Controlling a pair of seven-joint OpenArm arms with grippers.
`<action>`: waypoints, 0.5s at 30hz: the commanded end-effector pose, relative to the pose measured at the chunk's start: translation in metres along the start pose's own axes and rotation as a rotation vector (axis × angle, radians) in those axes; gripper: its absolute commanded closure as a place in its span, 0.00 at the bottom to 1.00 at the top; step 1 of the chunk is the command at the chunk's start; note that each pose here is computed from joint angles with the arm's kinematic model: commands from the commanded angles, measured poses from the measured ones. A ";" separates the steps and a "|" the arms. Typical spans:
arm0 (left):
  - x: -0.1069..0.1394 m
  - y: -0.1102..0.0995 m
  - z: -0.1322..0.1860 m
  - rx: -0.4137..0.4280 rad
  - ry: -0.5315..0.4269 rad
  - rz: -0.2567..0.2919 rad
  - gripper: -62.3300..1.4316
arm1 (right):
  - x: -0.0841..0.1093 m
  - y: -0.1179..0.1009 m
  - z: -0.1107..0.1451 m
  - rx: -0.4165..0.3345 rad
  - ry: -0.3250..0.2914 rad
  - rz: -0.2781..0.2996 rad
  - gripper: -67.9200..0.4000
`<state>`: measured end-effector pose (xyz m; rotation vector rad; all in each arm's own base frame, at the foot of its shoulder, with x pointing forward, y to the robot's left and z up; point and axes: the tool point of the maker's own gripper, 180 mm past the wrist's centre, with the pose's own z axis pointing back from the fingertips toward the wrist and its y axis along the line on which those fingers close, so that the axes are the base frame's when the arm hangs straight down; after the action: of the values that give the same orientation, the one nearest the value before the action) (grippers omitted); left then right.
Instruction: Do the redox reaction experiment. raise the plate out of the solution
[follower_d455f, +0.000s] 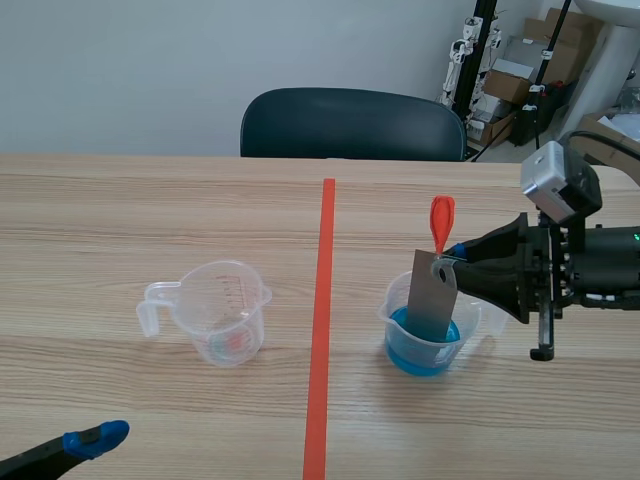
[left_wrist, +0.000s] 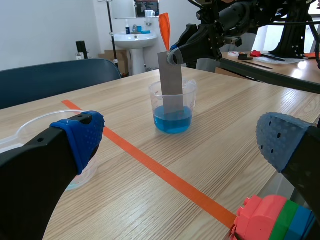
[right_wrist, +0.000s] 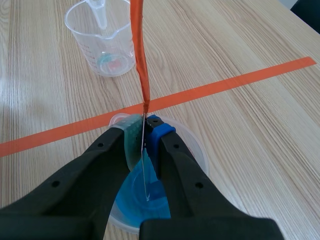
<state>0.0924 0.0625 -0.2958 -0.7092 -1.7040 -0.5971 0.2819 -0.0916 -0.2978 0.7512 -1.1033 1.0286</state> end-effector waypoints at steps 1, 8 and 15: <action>0.008 0.002 -0.003 0.007 -0.033 -0.013 0.00 | 0.005 -0.004 0.004 -0.003 0.001 0.017 0.98; 0.004 0.002 -0.003 0.007 -0.010 -0.013 0.00 | 0.005 -0.004 0.004 -0.003 0.001 0.017 0.99; -0.002 0.002 -0.003 0.007 0.018 -0.013 0.00 | 0.006 -0.004 0.004 -0.003 -0.007 0.017 0.99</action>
<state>0.0938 0.0610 -0.3056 -0.6878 -1.6522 -0.6133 0.2819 -0.0915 -0.2978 0.7514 -1.1037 1.0285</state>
